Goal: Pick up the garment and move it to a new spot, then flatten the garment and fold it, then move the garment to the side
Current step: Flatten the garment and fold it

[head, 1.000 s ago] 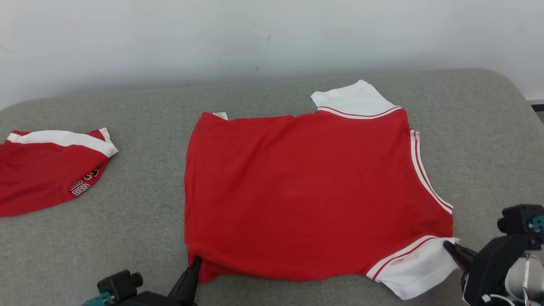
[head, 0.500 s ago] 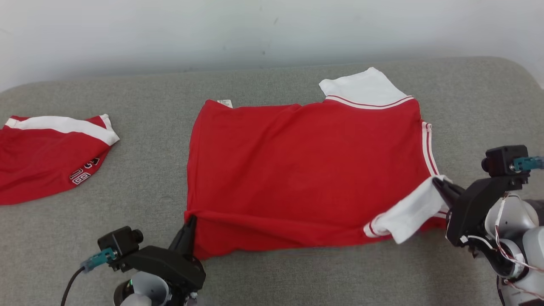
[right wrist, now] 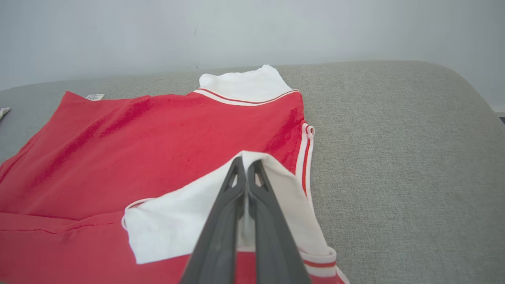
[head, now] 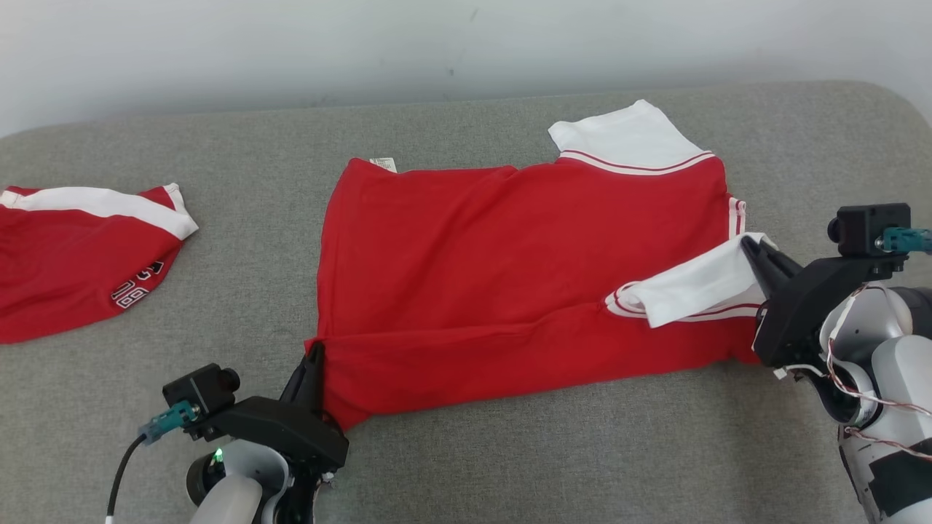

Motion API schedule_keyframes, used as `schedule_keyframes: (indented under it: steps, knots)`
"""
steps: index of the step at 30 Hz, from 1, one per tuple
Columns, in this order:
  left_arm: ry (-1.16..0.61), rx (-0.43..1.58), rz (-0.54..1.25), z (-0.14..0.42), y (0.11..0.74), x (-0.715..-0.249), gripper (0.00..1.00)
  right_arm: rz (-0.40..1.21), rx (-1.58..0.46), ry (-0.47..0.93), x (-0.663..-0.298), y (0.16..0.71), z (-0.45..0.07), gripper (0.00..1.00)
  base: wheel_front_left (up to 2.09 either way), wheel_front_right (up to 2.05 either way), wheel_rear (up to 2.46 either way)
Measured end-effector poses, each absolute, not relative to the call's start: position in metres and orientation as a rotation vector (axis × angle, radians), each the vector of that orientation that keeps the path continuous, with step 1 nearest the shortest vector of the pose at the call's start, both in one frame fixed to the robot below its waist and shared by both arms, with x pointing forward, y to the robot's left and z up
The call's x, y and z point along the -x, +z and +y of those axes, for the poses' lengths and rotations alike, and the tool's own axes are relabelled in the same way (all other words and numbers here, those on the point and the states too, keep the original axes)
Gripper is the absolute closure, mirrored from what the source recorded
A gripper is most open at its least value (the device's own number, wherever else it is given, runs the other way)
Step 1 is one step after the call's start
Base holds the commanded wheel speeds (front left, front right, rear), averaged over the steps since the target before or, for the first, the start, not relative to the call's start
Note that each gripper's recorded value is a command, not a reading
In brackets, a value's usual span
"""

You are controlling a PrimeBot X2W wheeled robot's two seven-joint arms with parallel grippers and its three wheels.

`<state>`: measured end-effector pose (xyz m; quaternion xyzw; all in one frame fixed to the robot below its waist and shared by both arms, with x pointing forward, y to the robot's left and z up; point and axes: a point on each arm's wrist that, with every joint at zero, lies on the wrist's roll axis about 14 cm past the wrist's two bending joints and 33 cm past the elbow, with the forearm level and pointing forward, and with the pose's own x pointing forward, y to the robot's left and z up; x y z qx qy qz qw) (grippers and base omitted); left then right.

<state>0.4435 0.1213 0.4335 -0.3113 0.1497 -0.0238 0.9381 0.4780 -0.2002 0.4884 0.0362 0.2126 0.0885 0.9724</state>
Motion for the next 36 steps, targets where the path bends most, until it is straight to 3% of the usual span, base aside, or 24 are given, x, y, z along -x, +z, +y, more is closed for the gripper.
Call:
schedule_keyframes:
  steps: [13, 14, 15, 16, 17, 18, 28, 36]
  knots:
    - [-0.089, 0.595, 0.265, 0.115, 0.443, -0.467, 1.0, 0.398, -0.079, 0.131, -0.501, 0.485, -0.212, 1.0, 0.0, 0.0, 0.0]
    - [-0.089, 0.594, 0.264, 0.115, 0.443, -0.469, 0.89, 0.401, -0.077, 0.13, -0.503, 0.484, -0.212, 1.0, 0.0, 0.0, 0.0]
    - [-0.088, 0.594, 0.265, 0.115, 0.442, -0.471, 0.66, 0.405, -0.077, 0.129, -0.504, 0.482, -0.211, 1.0, 0.0, 0.0, 0.0]
    - [-0.088, 0.592, 0.264, 0.115, 0.442, -0.472, 0.15, 0.405, -0.078, 0.127, -0.505, 0.481, -0.211, 1.0, 0.0, 0.0, 0.0]
    - [-0.092, 0.589, 0.263, 0.114, 0.441, -0.473, 0.0, 0.409, -0.079, 0.124, -0.506, 0.479, -0.211, 0.59, 0.0, 0.0, 0.0]
    - [-0.092, 0.583, 0.258, 0.115, 0.442, -0.475, 0.0, 0.402, -0.087, 0.121, -0.508, 0.479, -0.21, 0.0, 0.0, 0.0, 0.0]
    - [-0.108, 0.459, 0.133, 0.128, 0.463, -0.48, 0.0, 0.29, -0.134, 0.083, -0.518, 0.499, -0.218, 0.0, 0.0, 0.0, 0.0]
    - [-0.127, 0.308, 0.231, 0.122, 0.424, -0.438, 0.0, 0.479, -0.132, 0.058, -0.483, 0.458, -0.229, 0.0, 0.0, 0.0, 0.0]
